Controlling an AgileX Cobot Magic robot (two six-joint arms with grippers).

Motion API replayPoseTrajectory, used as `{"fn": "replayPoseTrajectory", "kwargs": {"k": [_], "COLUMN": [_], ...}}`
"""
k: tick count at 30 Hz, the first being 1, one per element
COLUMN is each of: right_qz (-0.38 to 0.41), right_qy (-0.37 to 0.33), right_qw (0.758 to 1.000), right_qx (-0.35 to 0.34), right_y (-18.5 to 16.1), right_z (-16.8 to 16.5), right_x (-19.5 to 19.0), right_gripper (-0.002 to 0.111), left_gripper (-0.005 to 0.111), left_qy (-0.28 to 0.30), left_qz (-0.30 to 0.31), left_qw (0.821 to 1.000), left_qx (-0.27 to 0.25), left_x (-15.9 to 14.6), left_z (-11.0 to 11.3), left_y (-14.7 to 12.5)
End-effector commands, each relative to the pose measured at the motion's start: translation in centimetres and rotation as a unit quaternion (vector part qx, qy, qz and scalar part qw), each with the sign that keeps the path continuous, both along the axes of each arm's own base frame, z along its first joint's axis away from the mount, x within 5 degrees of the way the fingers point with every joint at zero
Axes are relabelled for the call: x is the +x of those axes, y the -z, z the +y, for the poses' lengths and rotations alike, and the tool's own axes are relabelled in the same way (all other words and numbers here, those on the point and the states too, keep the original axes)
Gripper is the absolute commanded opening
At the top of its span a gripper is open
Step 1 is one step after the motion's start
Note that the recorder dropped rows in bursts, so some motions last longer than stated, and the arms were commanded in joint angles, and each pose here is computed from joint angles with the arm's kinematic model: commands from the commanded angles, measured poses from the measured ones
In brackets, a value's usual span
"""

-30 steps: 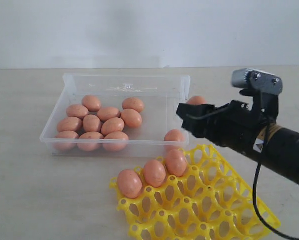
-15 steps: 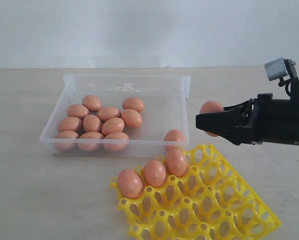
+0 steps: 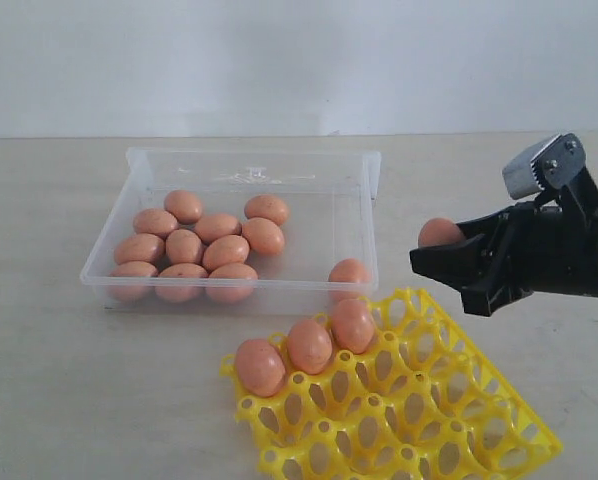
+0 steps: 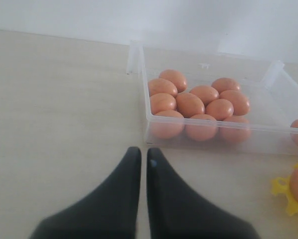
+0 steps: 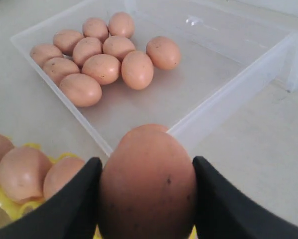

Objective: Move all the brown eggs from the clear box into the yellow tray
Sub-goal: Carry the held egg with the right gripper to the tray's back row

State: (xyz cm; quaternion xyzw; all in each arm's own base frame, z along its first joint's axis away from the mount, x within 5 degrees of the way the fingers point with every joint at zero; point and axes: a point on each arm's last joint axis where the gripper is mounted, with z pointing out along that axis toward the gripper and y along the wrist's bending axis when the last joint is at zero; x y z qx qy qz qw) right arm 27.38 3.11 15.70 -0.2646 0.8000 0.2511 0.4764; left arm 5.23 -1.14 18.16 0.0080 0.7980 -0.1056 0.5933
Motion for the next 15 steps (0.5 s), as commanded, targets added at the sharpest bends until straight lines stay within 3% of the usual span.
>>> {"fn": "replayPoseTrajectory", "kwargs": {"k": [1, 6, 11, 15], "right_qz": [0.011, -0.036, -0.031, -0.02], "right_qy": [-0.019, -0.063, -0.059, -0.061], "right_qw": [0.999, 0.995, 0.997, 0.997], "right_qx": [0.023, 0.074, 0.029, 0.036], "right_y": [2.1, 2.3, 3.4, 4.0], "right_z": [0.1, 0.8, 0.5, 0.6], "right_x": [0.4, 0.4, 0.5, 0.5], "right_gripper": [0.0, 0.0, 0.0, 0.0], "left_gripper": [0.004, 0.004, 0.004, 0.004], "left_qy": [0.001, 0.001, 0.001, 0.001], "left_qz": [-0.001, -0.001, -0.001, -0.001], "left_qw": [1.0, 1.0, 1.0, 1.0], "left_qx": [0.004, 0.004, 0.004, 0.004], "left_x": [0.1, 0.1, 0.1, 0.1], "left_z": [0.0, 0.0, 0.0, 0.0], "left_y": [0.1, 0.1, 0.1, 0.1]}}
